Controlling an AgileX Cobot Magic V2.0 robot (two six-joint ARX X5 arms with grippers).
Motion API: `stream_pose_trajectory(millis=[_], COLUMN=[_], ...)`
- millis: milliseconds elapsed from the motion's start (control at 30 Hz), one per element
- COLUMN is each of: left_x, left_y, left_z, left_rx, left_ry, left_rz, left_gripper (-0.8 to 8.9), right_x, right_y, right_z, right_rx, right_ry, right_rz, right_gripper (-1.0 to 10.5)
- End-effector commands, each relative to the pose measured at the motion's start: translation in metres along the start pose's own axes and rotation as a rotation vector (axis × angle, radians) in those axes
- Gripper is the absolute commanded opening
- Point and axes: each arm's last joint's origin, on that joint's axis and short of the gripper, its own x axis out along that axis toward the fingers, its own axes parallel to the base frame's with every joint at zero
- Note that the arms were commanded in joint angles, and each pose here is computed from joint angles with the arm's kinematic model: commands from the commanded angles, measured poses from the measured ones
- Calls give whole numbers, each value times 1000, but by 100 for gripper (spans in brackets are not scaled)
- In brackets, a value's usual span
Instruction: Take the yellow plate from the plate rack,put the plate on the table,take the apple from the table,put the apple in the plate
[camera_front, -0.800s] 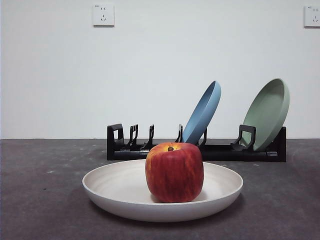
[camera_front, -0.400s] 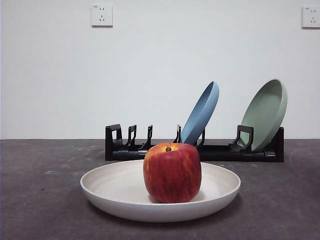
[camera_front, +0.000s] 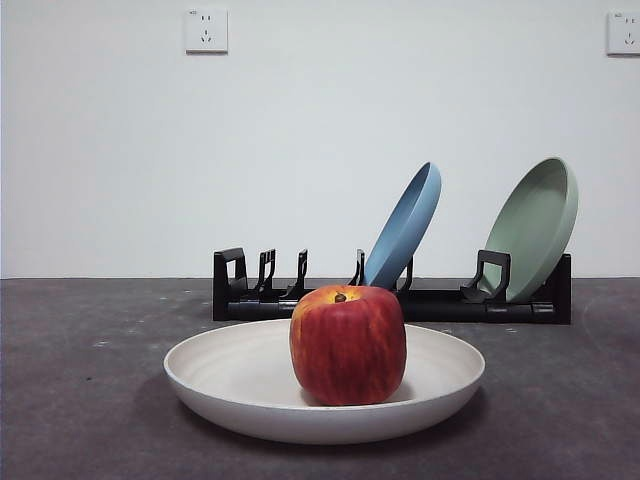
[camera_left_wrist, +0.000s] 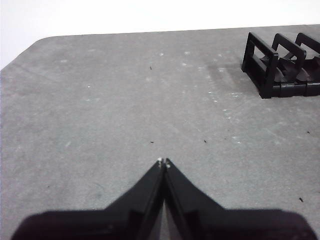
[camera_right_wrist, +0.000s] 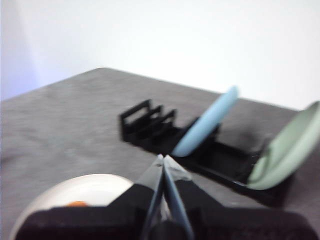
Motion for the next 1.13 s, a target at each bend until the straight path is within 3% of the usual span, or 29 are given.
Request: stream_pose_trajectory(millis=[33, 200, 433, 733, 900, 1133], left_x=[2, 2, 2, 2, 2, 2], left_y=[0, 0, 0, 0, 0, 0], left_z=[-4, -4, -4, -4, -4, -4], left_rx=[-7, -7, -7, -7, -7, -7], left_ry=[9, 9, 9, 9, 9, 9], left_rz=[2, 2, 3, 3, 2, 3], left_gripper=[-3, -3, -3, -3, -3, -3], right_x=[6, 13, 17, 19, 19, 19], right_y=[-1, -2, 0, 1, 1, 1], right_z=[-37, -83, -116, -131, -132, -132], right_rx=[7, 100, 132, 174, 227, 227], right_ry=[-32, -41, -6, 93, 91, 92], right_rz=[-70, -164, -160, -154, -156, -156], right_gripper=[1, 1, 1, 1, 1, 1])
